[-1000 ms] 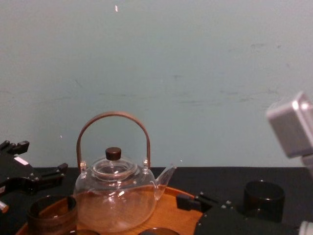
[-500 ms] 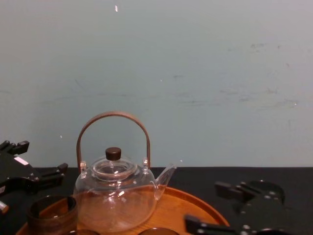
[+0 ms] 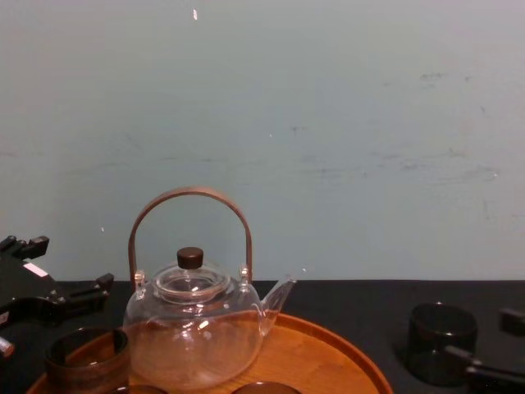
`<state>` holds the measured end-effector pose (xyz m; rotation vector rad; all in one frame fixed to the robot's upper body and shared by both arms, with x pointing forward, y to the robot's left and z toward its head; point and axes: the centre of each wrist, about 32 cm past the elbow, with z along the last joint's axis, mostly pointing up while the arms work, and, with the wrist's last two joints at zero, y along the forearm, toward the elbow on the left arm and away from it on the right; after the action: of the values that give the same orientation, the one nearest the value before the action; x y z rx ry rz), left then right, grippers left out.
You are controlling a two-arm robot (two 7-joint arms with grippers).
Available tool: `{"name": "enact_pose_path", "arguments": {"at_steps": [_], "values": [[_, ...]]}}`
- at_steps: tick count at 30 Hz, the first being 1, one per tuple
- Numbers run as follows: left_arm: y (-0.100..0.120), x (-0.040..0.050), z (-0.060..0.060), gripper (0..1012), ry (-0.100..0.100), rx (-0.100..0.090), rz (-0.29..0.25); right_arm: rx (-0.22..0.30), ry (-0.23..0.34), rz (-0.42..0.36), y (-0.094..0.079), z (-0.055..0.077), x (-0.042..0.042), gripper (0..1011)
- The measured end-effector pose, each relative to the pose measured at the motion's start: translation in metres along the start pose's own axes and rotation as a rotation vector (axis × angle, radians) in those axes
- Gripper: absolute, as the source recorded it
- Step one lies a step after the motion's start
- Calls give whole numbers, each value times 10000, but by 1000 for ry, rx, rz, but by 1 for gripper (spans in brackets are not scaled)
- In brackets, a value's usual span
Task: Pick up the glass from the table and place it on the tray.
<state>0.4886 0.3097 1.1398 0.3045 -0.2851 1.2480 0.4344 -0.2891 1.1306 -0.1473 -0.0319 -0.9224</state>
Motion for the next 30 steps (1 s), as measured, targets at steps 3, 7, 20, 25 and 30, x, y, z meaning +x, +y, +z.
{"name": "enact_pose_path", "arguments": {"at_steps": [3, 7, 20, 25, 30], "values": [[0, 0, 0, 1001, 0, 0, 0, -10, 10, -45, -74, -37, 63, 1002], [0, 0, 0, 1001, 0, 0, 0, -24, 27, -91, -117, -80, 126, 1002], [0, 0, 0, 1001, 0, 0, 0, -71, 81, -139, 124, -137, 307, 1002], [0, 0, 0, 1001, 0, 0, 0, -90, 85, -135, 270, -144, 387, 1002], [0, 0, 0, 1001, 0, 0, 0, -109, 78, -130, 439, -161, 454, 1002]]}}
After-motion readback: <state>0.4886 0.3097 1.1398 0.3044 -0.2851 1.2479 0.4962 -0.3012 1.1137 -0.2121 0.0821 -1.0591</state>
